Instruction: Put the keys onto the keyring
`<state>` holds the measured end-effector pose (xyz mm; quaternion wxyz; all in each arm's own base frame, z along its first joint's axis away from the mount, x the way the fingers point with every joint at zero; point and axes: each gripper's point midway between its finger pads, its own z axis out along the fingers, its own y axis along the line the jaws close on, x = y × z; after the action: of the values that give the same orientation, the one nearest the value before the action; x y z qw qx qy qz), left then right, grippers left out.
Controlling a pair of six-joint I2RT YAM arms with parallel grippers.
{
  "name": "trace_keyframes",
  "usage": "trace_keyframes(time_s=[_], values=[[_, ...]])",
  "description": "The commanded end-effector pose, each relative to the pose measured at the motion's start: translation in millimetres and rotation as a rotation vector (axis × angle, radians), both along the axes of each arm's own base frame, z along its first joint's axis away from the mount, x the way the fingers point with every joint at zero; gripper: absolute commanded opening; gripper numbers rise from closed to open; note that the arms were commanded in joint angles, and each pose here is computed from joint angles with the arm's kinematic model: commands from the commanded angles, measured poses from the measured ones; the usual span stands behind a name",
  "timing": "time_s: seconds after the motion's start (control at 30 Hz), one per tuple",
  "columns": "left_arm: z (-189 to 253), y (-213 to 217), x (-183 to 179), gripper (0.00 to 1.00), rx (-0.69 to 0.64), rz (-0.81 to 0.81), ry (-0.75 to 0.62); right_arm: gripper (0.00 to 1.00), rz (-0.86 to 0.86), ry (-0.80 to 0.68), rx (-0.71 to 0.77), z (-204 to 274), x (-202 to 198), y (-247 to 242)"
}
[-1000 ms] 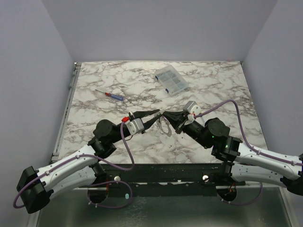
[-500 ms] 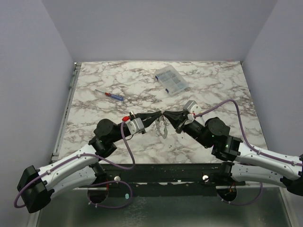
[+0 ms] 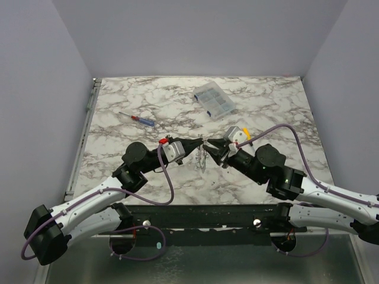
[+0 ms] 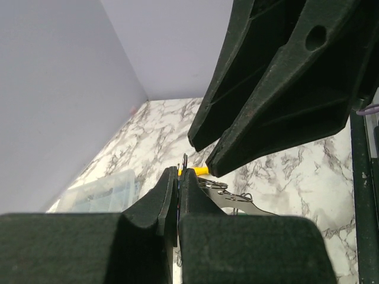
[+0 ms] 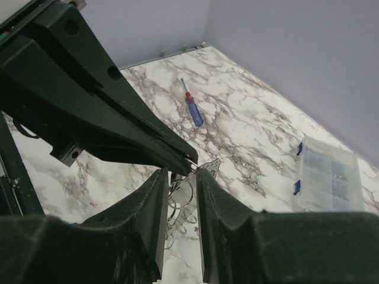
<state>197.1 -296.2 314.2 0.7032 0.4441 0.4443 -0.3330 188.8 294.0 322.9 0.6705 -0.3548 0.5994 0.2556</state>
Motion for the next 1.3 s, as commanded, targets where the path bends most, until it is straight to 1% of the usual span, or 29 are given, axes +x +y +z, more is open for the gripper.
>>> trace_keyframes(time_s=[0.0,0.1,0.23,0.27,0.4,0.53,0.67,0.87,1.03,1.27], values=[[16,2,-1,0.00,-0.027,-0.002,-0.023,0.36,0.034,0.013,-0.053,-5,-7,1],[17,2,-1,0.00,-0.028,-0.001,-0.026,0.45,0.043,0.007,-0.071,-6,-9,-2],[16,1,-3,0.00,-0.018,-0.014,-0.027,0.53,0.080,-0.043,-0.190,-10,-16,-11],[15,0,-4,0.00,-0.011,-0.022,-0.029,0.55,0.103,-0.055,-0.240,-15,-19,-15],[8,-5,-12,0.00,0.029,-0.082,-0.040,0.58,0.214,-0.087,-0.360,-20,-36,-20],[1,-14,-23,0.00,0.055,-0.164,-0.025,0.58,0.236,-0.094,-0.466,-29,-37,-26],[0,-18,-33,0.00,0.064,-0.232,-0.019,0.55,0.263,-0.079,-0.568,-37,-37,-29],[0,-20,-43,0.00,0.066,-0.280,-0.027,0.52,0.272,-0.088,-0.573,-31,-39,-29],[-2,-23,-51,0.00,0.074,-0.329,-0.022,0.46,0.266,-0.081,-0.606,-40,-36,-30],[-6,-26,-56,0.00,0.085,-0.364,-0.009,0.42,0.250,-0.093,-0.627,-39,-30,-28]])
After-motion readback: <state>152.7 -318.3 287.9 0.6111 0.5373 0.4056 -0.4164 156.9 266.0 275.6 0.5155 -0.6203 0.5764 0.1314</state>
